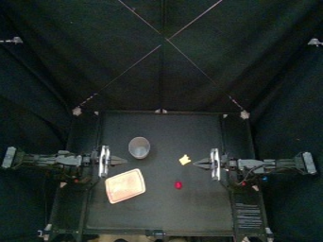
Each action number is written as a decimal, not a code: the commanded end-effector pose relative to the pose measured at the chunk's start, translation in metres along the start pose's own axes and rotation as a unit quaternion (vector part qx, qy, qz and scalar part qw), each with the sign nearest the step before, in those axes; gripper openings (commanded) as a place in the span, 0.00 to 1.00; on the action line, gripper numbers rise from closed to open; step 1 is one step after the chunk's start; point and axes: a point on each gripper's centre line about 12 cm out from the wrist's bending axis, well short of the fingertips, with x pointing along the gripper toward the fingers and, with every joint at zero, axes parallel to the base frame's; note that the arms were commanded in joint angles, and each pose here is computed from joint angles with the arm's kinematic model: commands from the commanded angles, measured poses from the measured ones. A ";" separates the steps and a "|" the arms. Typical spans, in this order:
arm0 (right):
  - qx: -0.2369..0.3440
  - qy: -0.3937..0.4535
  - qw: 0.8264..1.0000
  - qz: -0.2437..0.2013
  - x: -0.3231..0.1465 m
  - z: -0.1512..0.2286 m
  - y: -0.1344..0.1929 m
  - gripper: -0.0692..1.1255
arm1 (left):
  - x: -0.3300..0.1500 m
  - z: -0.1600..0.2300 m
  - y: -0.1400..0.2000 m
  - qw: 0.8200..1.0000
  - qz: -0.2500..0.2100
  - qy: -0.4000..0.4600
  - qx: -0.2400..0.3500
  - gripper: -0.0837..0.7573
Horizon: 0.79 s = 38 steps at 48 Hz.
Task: Pick the fries then place it on the pink plate
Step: Pick the fries
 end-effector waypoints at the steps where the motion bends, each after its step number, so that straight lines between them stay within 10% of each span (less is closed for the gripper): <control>1: -0.009 0.022 0.999 -0.037 0.006 -0.009 -0.016 0.06 | 0.004 0.008 0.000 1.000 -0.001 -0.012 0.004 0.11; 16: -0.049 0.283 0.947 -0.144 0.020 -0.069 -0.078 0.17 | 0.003 0.005 0.000 1.000 0.000 -0.008 0.005 0.12; 24: -0.085 0.390 0.906 -0.141 0.029 -0.084 -0.091 0.46 | 0.003 0.005 0.000 1.000 0.001 -0.008 0.005 0.12; 33: -0.082 0.407 0.899 -0.140 0.041 -0.084 -0.093 0.90 | 0.003 0.005 0.001 1.000 0.002 -0.009 0.005 0.12; 38: -0.066 0.410 0.899 -0.143 0.044 -0.088 -0.094 0.97 | 0.003 0.005 0.002 1.000 0.004 -0.009 0.005 0.12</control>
